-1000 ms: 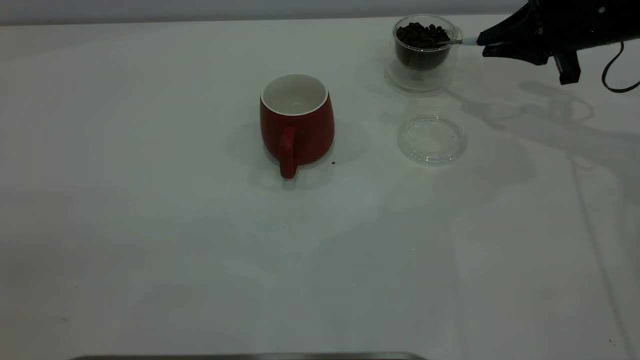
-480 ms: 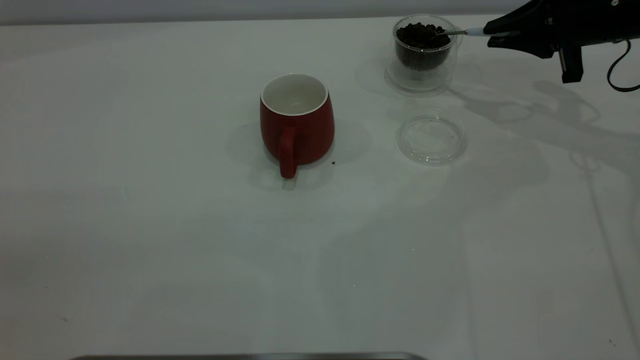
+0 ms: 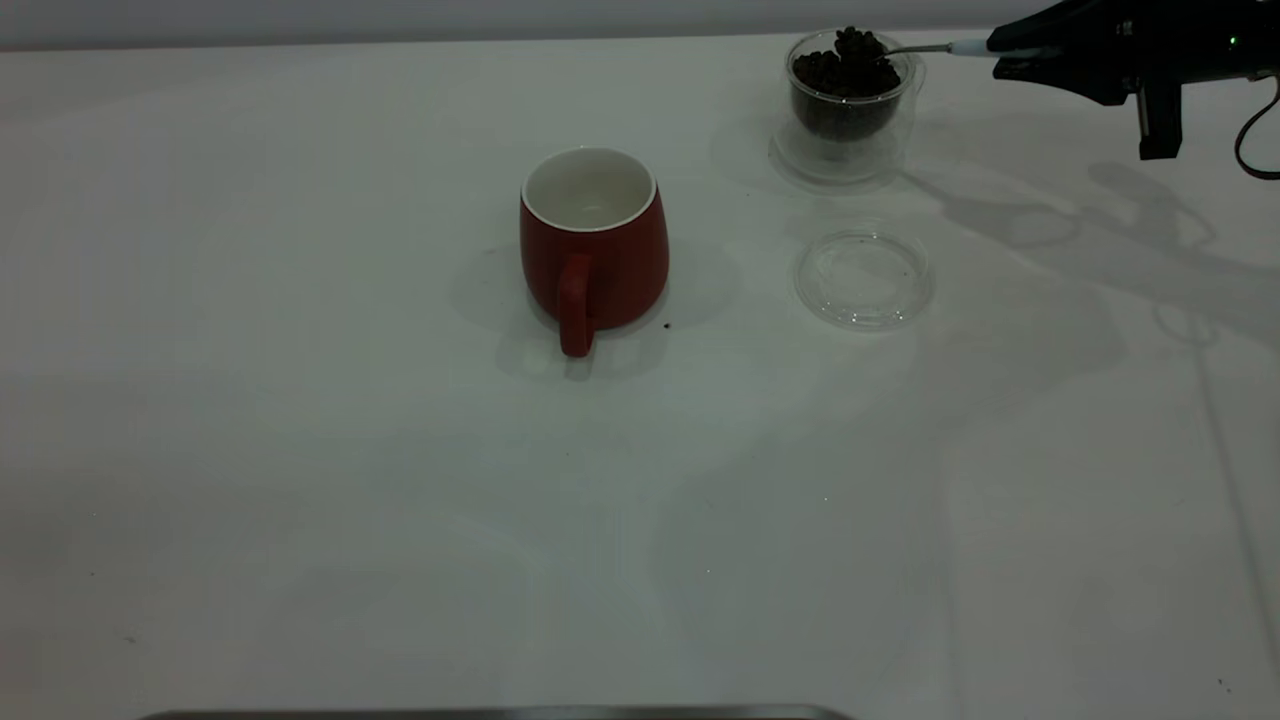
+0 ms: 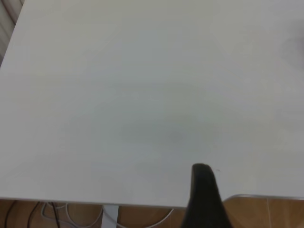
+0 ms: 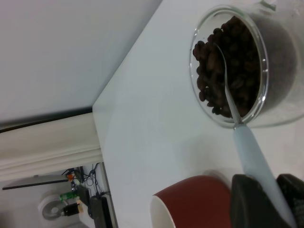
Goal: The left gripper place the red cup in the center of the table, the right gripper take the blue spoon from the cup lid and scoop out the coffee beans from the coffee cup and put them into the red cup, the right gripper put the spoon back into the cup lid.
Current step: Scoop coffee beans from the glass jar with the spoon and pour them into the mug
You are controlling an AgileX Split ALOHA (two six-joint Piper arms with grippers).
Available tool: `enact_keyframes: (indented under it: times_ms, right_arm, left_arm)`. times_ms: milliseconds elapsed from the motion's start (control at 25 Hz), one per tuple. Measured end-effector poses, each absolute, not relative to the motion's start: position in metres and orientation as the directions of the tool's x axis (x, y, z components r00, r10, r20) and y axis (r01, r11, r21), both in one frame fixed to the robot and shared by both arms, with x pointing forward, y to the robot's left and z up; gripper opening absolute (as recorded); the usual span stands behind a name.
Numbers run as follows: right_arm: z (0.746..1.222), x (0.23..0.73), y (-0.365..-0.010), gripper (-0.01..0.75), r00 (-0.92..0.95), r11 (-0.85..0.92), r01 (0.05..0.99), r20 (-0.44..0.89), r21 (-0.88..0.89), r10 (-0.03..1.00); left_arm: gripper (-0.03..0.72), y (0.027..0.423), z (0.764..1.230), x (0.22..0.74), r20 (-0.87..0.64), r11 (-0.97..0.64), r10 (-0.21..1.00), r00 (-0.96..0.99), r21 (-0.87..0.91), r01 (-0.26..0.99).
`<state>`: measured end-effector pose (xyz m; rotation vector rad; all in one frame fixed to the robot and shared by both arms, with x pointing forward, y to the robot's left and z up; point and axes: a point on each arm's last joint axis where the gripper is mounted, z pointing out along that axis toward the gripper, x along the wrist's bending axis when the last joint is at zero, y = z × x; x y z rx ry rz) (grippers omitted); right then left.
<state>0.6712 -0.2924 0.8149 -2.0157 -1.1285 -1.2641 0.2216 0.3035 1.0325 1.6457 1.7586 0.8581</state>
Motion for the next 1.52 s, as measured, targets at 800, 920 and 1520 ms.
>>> enact_keyframes:
  times_ms: [800, 920, 1520]
  right_arm:
    - [0.826, 0.666, -0.285, 0.114, 0.131, -0.442, 0.897, 0.947, 0.012, 0.293]
    - [0.826, 0.665, -0.284, 0.114, 0.126, -0.437, 0.9, 0.947, 0.016, 0.294]
    - [0.825, 0.662, -0.263, 0.114, 0.101, -0.366, 0.93, 0.942, 0.024, 0.319]
  left_arm:
    - [0.586, 0.304, 1.032, 0.222, 0.014, 0.037, 0.997, -0.076, 0.779, 0.626]
    - [0.586, 0.304, 1.032, 0.222, 0.014, 0.036, 0.997, -0.076, 0.779, 0.626]
    - [0.586, 0.304, 1.032, 0.222, 0.014, 0.036, 0.997, -0.076, 0.779, 0.626]
